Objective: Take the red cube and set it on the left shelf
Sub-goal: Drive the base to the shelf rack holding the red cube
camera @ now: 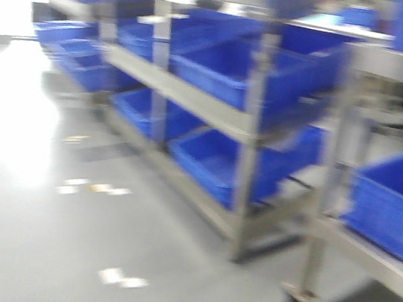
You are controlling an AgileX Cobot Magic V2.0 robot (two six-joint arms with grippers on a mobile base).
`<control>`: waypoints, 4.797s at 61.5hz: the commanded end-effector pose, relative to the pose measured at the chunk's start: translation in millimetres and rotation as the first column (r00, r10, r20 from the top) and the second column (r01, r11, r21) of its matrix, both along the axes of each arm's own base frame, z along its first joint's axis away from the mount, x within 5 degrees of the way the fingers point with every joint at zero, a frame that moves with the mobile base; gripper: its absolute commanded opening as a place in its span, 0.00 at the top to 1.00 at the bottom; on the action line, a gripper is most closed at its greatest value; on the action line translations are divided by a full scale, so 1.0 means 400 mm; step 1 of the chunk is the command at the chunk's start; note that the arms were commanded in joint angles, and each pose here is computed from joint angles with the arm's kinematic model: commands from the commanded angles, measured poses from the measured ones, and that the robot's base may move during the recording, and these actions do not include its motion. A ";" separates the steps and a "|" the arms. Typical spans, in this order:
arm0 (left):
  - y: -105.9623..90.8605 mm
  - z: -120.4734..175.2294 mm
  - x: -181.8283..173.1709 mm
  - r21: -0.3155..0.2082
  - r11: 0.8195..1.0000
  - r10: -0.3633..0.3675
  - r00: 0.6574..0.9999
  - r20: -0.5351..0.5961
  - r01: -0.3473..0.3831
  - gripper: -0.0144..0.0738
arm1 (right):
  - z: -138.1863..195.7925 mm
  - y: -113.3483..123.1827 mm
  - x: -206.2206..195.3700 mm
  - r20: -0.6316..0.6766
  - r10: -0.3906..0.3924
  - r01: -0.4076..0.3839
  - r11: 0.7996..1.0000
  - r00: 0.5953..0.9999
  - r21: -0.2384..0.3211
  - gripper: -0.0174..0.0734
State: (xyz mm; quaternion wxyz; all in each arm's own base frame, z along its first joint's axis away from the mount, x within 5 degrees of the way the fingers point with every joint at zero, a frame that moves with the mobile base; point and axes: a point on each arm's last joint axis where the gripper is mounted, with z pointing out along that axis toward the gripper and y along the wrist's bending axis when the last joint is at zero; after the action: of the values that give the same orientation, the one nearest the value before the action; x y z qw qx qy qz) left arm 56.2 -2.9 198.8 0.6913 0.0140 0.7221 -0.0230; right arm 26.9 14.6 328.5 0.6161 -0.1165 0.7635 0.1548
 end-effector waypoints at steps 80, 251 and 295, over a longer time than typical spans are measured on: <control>-0.001 0.002 0.000 -0.009 1.000 -0.005 0.997 0.079 0.006 0.72 | 0.037 -0.001 0.004 0.098 -0.009 0.006 1.000 0.995 0.026 0.62; -0.001 0.002 0.000 -0.009 1.000 -0.005 0.997 0.079 0.006 0.72 | 0.037 -0.001 0.004 0.098 -0.009 0.006 1.000 0.995 0.026 0.62; -0.001 0.002 0.000 -0.009 1.000 -0.005 0.997 0.079 0.006 0.72 | 0.037 -0.001 0.004 0.098 -0.009 0.006 1.000 0.995 0.026 0.62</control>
State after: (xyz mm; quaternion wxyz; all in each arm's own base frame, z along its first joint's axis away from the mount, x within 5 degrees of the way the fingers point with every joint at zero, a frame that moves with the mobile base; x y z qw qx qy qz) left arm 56.2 -2.9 198.8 0.6913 0.0140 0.7221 -0.0230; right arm 27.1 14.6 328.0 0.6156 -0.1169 0.7640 0.1539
